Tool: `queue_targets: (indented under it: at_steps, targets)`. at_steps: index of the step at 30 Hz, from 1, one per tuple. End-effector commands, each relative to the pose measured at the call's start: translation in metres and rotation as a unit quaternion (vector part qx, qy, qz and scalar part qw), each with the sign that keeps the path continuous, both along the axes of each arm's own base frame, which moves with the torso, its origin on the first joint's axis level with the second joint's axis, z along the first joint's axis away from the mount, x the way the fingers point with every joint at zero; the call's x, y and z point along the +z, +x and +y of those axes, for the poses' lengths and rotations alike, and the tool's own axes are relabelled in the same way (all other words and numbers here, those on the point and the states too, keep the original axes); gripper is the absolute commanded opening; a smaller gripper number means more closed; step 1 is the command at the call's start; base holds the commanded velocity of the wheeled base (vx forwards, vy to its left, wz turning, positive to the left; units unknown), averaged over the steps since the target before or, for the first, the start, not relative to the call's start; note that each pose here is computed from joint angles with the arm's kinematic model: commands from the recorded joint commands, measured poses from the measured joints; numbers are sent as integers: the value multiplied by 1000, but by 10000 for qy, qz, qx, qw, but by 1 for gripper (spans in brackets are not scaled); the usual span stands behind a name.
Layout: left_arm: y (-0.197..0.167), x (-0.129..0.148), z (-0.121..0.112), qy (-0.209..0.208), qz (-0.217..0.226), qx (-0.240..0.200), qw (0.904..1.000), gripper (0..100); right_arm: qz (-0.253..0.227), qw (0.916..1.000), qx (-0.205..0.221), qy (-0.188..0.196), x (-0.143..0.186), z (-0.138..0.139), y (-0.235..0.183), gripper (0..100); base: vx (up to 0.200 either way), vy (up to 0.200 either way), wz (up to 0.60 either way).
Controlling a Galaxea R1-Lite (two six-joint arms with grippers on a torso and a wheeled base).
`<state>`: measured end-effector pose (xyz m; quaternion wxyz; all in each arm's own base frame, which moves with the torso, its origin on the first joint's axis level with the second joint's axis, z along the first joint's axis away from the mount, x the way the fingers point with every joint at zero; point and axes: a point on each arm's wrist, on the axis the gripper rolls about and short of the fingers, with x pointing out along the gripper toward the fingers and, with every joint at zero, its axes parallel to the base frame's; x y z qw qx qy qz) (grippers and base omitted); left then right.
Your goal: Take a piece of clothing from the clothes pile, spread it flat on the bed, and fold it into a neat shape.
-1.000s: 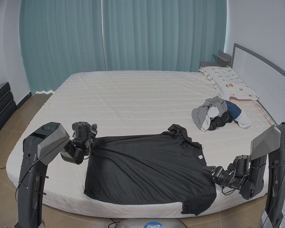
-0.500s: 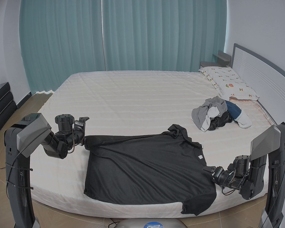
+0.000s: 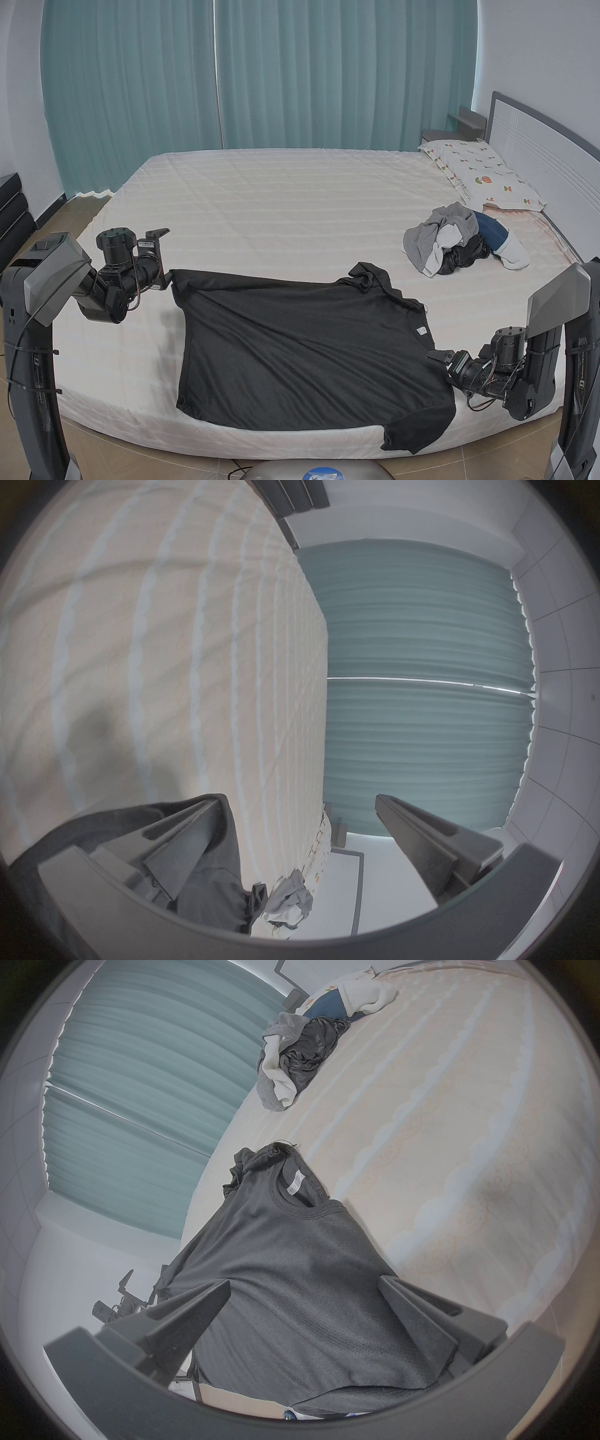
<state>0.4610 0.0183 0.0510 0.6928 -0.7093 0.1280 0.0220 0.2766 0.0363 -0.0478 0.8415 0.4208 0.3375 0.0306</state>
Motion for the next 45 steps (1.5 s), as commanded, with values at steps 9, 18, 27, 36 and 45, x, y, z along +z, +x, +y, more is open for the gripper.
queue_targets:
  at_steps: [9, 18, 27, 36, 45]
  targets:
    - [0, -8, -9, 273, -95, -132, 9995, 100, -49, 10000, 1, 6, 1, 0, 1, 100, 0, 0, 0]
    - [-17, -34, -49, 2091, 105, -699, 9753, 100, -36, 10000, 13, -2, 0, 0, 0, 100, 0, 0, 0]
    - [-17, -57, -48, 3768, 482, -192, 9249, 100, -31, 10000, 40, -8, 0, 2, 0, 100, 0, 0, 0]
    - [-21, -66, -47, 4014, 729, -424, 9120, 100, -18, 10000, 45, -16, -1, 2, 0, 100, 0, 0, 0]
    - [-22, -69, -44, 3709, 781, -462, 9242, 100, -18, 10000, 45, -16, -1, 2, 0, 100, 0, 0, 0]
